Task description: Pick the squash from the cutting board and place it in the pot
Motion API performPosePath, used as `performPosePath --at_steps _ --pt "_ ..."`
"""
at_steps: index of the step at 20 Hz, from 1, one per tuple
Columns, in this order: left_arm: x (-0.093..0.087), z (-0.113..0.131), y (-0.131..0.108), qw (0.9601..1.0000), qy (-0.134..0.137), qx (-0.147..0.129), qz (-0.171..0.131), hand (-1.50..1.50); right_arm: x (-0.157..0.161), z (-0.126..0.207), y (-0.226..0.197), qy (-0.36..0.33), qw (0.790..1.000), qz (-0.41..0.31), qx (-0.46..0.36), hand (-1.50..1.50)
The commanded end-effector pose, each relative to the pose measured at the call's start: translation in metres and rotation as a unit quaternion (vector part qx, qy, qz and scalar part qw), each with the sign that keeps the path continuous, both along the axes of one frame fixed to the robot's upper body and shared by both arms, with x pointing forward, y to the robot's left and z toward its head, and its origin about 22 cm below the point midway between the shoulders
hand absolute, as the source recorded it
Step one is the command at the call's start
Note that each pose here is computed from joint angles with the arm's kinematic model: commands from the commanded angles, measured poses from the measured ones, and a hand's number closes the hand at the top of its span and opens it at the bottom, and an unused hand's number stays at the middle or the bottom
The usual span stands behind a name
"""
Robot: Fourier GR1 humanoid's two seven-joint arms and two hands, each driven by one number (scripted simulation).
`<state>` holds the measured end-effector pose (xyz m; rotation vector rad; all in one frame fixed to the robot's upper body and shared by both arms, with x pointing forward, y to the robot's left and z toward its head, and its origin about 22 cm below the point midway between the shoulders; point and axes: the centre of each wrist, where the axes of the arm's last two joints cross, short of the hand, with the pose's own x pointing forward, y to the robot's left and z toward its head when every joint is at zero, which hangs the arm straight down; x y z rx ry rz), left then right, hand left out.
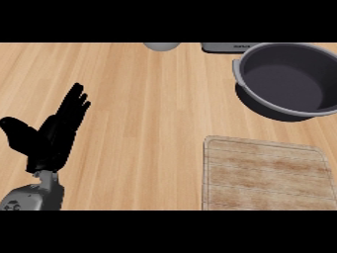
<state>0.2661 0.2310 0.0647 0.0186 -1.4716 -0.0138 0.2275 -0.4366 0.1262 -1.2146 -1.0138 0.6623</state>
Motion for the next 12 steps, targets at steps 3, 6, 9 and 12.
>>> performPosePath --at_steps 3,6,9,12 --pt "-0.005 0.001 0.003 1.0 0.003 -0.001 0.001 0.0 -0.01 0.077 -0.007 -0.12 0.992 0.027 -0.023 1.5" --pt "-0.007 -0.013 0.013 1.0 0.008 0.003 0.002 0.0 0.005 0.104 0.008 -0.161 0.983 0.076 -0.032 1.5" --pt "-0.007 0.002 0.006 0.9999 0.008 -0.01 -0.009 0.0 -0.006 0.123 0.03 -0.198 0.975 0.104 -0.013 1.5" --pt "-0.005 -0.005 -0.002 1.0 -0.008 0.0 0.003 0.0 0.008 0.148 0.043 -0.202 0.972 0.116 0.007 1.5"
